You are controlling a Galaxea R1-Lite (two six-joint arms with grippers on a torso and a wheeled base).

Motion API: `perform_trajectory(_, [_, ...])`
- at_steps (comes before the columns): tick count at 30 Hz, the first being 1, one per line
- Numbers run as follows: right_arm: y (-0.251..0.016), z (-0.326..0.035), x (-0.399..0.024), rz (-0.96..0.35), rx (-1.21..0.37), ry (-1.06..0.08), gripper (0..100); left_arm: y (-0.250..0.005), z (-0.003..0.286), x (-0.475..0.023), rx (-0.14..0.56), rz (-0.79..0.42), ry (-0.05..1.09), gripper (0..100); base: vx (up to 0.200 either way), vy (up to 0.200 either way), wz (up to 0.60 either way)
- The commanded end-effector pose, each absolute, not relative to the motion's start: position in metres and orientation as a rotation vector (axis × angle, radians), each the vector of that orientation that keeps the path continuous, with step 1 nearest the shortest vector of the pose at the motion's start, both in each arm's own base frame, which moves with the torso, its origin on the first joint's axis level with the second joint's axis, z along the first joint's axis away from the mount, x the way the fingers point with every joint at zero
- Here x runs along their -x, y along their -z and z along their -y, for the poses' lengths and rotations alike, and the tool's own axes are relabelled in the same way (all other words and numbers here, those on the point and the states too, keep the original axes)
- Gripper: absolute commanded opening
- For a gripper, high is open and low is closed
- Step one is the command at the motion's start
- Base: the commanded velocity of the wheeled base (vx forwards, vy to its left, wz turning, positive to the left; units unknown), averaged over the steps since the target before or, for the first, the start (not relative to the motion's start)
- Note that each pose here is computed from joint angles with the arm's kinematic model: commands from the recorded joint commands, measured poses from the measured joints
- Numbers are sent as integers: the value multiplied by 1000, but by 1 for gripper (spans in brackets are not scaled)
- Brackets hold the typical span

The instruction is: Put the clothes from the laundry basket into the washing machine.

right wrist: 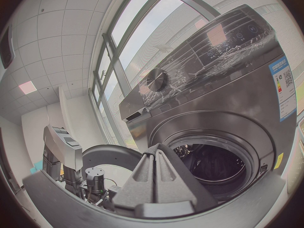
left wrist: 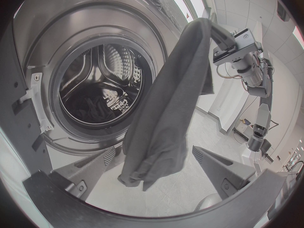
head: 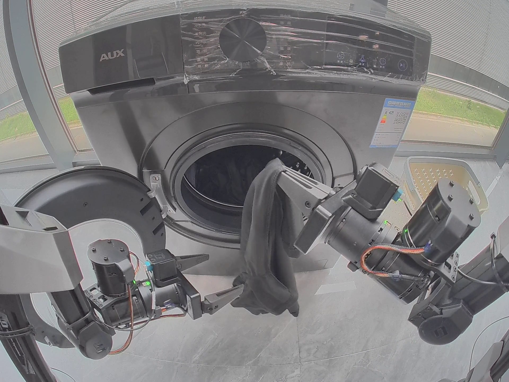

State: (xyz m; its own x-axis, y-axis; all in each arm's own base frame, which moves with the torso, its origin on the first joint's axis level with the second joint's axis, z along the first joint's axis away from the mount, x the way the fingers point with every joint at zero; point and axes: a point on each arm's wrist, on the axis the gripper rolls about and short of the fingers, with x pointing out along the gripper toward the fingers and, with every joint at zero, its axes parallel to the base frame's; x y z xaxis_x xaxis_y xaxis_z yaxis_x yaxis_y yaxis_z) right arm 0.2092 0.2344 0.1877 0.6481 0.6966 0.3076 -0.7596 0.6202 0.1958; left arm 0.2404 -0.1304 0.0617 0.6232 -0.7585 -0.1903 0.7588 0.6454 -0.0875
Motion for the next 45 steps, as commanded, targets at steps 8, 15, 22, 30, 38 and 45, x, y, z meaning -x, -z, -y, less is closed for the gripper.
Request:
perform_trajectory(8, [-187, -242, -204, 203, -328, -871, 0, -37, 156, -251, -1, -269, 927, 100, 0, 0, 0])
perform_trajectory(15, [-186, -242, -204, 202, -327, -870, 0, -26, 177, -260, -7, -262, 969, 100, 0, 0, 0])
perform_trajectory(22, [-185, -246, -198, 195, -327, -887, 0, -8, 182, -296, -14, -224, 853, 100, 0, 0, 0])
perform_trajectory(30, [-186, -247, -193, 197, -333, -898, 0, 4, 177, -320, -8, -205, 788, 100, 0, 0, 0])
perform_trajectory(38, [-186, -249, -191, 195, -334, -907, 0, 9, 178, -328, -7, -197, 774, 100, 0, 0, 0])
perform_trajectory(45, [-184, -245, -195, 188, -327, -890, 0, 3, 187, -322, -7, -181, 807, 0, 0, 0, 0])
